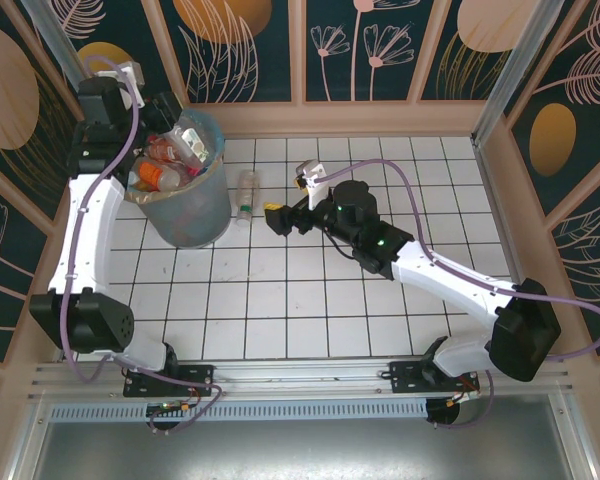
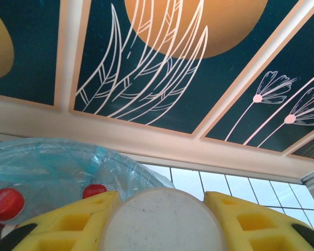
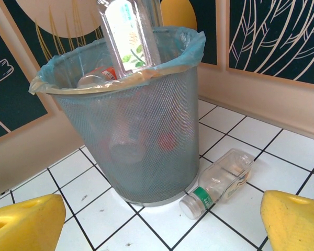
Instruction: Put the plastic bottles in the bin
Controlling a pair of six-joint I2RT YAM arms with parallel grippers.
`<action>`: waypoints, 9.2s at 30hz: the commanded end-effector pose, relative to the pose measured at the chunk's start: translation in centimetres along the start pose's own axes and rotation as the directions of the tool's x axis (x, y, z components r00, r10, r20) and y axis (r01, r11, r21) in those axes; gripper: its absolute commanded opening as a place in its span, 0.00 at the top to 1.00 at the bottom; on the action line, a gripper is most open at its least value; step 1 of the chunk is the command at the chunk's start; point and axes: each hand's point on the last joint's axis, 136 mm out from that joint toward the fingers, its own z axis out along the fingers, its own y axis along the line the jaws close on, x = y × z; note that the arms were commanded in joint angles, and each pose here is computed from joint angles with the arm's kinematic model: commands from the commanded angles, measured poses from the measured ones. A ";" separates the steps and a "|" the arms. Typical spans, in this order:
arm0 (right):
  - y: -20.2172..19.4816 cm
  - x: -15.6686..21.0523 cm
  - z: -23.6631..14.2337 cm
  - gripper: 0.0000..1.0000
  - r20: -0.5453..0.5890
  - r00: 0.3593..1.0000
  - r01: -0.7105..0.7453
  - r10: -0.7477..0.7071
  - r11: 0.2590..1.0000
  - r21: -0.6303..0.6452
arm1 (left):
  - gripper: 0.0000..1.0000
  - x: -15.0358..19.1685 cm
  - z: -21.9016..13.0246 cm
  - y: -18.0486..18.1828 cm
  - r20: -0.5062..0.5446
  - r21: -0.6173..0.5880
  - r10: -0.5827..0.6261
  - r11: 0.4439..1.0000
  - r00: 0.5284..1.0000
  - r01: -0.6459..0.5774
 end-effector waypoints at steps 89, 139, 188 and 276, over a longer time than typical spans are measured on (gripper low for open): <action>0.2 4.3 5.5 0.05 -0.188 0.981 -0.061 0.054 0.998 -0.028 | 0.78 10.6 6.5 5.4 -0.359 -0.249 0.146 0.937 0.922 -0.245; -12.6 22.4 19.8 0.23 -0.485 0.741 -0.184 0.464 0.835 0.518 | 0.29 3.1 -13.0 -5.2 0.431 0.053 0.350 0.910 0.832 -0.410; 7.1 -5.2 -4.4 0.95 0.203 0.967 0.007 0.154 0.781 -0.625 | 0.02 5.8 -15.9 -20.3 0.123 0.899 0.109 0.409 0.986 -0.157; -2.5 -1.4 -2.1 0.01 0.131 0.988 -0.082 0.079 0.997 0.012 | 0.41 7.0 -5.0 5.7 0.060 -0.193 -0.032 0.980 0.998 0.043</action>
